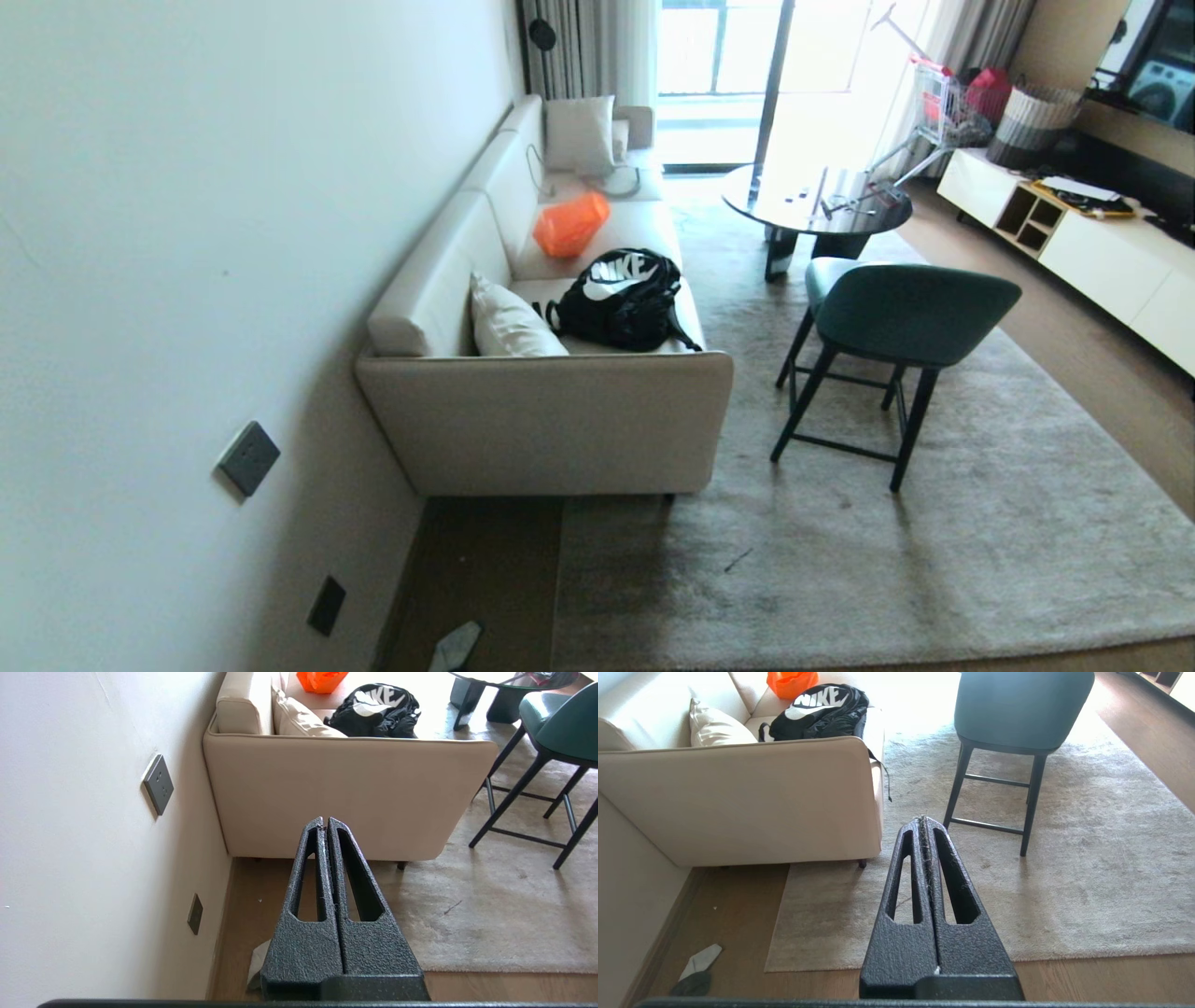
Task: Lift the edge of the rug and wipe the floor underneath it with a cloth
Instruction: Pick up the rag
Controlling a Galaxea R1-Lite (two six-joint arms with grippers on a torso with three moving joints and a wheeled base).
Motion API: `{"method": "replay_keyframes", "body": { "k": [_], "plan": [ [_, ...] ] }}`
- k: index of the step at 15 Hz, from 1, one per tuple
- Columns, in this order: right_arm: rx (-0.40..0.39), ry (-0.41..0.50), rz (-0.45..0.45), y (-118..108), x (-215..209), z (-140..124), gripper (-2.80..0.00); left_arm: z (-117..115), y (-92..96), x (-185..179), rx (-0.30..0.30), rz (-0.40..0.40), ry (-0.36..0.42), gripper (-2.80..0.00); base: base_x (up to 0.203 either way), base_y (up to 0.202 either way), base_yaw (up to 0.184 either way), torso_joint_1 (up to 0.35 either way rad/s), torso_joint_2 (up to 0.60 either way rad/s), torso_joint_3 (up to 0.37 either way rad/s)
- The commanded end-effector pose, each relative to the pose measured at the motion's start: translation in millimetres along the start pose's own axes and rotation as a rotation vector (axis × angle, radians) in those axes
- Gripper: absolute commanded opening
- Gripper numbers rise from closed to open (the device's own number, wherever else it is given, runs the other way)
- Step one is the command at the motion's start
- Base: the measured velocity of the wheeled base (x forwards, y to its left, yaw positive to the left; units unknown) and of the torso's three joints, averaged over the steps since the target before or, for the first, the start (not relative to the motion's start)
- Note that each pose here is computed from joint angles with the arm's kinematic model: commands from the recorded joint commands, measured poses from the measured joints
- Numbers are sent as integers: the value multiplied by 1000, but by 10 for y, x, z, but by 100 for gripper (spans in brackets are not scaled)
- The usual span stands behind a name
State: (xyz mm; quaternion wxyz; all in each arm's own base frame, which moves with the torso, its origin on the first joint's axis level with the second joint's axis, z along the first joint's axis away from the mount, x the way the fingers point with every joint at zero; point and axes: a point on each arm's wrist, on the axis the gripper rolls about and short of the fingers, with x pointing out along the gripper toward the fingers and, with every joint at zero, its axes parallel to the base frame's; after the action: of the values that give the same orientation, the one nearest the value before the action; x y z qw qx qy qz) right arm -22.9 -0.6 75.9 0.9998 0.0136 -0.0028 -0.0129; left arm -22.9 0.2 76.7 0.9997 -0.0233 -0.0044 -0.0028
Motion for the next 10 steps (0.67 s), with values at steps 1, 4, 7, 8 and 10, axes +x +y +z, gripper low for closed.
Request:
{"method": "replay_keyframes", "body": {
  "k": [1,4,7,8,10],
  "plan": [
    [0,1,0,0,1,1,-280,0,0,0,-1,1,0,-280,0,0,0,0,0,0],
    [0,1,0,0,1,1,-280,0,0,0,-1,1,0,-280,0,0,0,0,0,0],
    [-1,1,0,0,1,1,-280,0,0,0,-1,1,0,-280,0,0,0,0,0,0],
    [0,1,0,0,1,1,-280,0,0,0,-1,1,0,-280,0,0,0,0,0,0],
    [0,1,0,0,1,1,-280,0,0,0,-1,1,0,-280,0,0,0,0,0,0]
  ]
}}
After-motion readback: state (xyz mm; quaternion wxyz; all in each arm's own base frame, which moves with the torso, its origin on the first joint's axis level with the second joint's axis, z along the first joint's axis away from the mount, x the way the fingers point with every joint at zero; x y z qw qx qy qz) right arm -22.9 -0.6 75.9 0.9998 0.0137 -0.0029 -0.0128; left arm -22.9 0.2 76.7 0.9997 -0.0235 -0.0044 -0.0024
